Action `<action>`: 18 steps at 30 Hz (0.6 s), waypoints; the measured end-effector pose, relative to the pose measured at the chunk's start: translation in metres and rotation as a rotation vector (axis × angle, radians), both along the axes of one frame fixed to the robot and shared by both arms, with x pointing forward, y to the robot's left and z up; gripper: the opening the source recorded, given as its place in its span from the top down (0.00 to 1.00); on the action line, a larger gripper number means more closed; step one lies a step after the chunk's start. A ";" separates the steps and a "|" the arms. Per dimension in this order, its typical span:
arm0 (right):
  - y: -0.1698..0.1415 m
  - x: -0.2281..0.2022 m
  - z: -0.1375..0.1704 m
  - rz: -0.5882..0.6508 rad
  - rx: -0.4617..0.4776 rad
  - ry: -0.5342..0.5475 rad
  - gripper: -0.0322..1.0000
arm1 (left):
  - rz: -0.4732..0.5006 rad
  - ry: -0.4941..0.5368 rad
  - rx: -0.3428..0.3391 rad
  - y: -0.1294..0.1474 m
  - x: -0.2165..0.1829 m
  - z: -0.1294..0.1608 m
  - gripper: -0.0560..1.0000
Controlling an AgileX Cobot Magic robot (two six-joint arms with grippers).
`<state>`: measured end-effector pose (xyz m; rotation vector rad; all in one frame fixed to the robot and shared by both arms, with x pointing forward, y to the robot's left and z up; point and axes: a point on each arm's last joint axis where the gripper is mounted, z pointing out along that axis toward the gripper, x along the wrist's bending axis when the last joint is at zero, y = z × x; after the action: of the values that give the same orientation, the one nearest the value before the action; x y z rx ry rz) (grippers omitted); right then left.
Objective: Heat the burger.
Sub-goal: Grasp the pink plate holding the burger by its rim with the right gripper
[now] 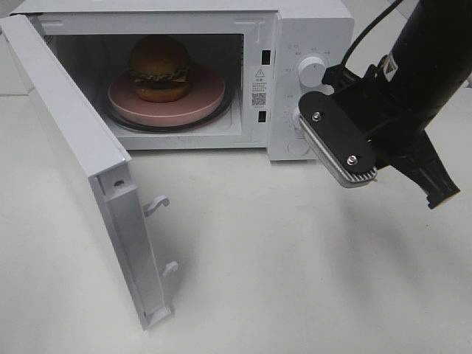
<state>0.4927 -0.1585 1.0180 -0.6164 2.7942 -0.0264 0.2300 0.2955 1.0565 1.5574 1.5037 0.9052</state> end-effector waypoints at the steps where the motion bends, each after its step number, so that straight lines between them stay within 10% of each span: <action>1: 0.003 0.001 0.001 0.008 0.007 -0.021 0.78 | 0.000 0.000 0.000 0.000 0.000 0.000 0.02; 18: 0.046 0.022 0.015 -0.031 0.145 -0.172 0.09 | 0.000 0.000 0.000 0.000 0.000 0.000 0.02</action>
<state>0.5147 -0.1121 1.0329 -0.5099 2.6116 0.1114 0.2300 0.2955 1.0565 1.5574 1.5037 0.9052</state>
